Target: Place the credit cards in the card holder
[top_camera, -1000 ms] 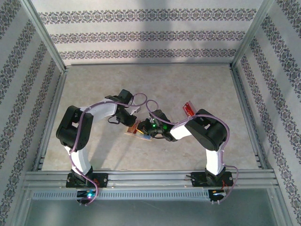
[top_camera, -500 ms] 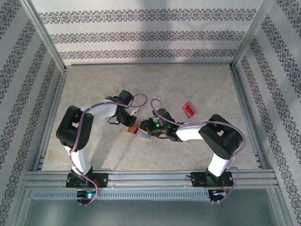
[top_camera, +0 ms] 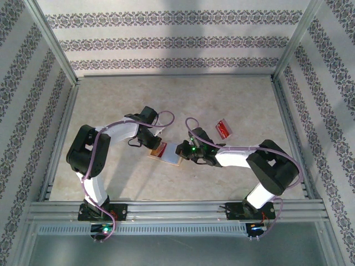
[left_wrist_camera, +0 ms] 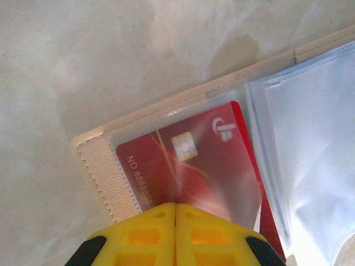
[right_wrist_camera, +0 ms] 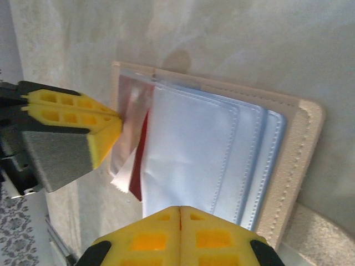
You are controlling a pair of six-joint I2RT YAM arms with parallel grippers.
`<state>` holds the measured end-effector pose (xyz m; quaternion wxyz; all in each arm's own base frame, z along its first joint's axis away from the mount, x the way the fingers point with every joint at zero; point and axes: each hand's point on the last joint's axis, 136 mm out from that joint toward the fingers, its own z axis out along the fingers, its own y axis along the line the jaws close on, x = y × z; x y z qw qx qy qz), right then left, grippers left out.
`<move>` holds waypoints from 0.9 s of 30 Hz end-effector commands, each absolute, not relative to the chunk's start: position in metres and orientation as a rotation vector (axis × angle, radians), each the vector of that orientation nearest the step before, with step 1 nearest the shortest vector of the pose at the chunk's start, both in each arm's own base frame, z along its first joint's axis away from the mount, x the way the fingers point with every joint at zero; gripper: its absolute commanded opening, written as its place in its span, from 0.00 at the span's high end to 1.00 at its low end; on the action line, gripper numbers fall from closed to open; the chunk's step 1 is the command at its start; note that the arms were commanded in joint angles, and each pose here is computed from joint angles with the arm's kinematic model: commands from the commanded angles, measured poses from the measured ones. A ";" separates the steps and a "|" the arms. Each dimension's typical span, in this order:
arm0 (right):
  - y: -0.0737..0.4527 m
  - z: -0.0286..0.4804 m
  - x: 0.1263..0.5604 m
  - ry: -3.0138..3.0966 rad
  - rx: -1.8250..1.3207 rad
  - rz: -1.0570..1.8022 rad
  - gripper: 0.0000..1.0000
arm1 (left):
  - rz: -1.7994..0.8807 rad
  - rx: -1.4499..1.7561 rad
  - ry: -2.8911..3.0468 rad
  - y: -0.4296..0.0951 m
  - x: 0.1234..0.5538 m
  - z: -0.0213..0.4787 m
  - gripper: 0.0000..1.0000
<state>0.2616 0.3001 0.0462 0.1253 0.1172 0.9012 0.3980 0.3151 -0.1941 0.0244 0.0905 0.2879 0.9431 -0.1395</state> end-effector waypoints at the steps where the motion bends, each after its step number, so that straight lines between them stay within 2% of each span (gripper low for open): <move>1: 0.294 0.027 0.259 2.670 0.335 1.103 1.00 | -0.360 0.905 2.851 -0.188 0.301 0.010 0.93; 8: 0.288 0.008 0.252 2.722 0.355 1.060 1.00 | -0.355 0.891 2.818 -0.189 0.304 0.023 0.91; 13: 0.283 -0.003 0.246 2.756 0.369 1.040 1.00 | -0.380 0.868 2.772 -0.198 0.309 0.049 0.84; 18: 0.284 -0.007 0.245 2.767 0.364 1.041 1.00 | -0.564 0.913 2.720 -0.231 0.293 0.077 0.80; 27: 0.285 -0.006 0.246 2.765 0.370 1.049 1.00 | -0.648 0.965 2.790 -0.260 0.275 0.059 0.80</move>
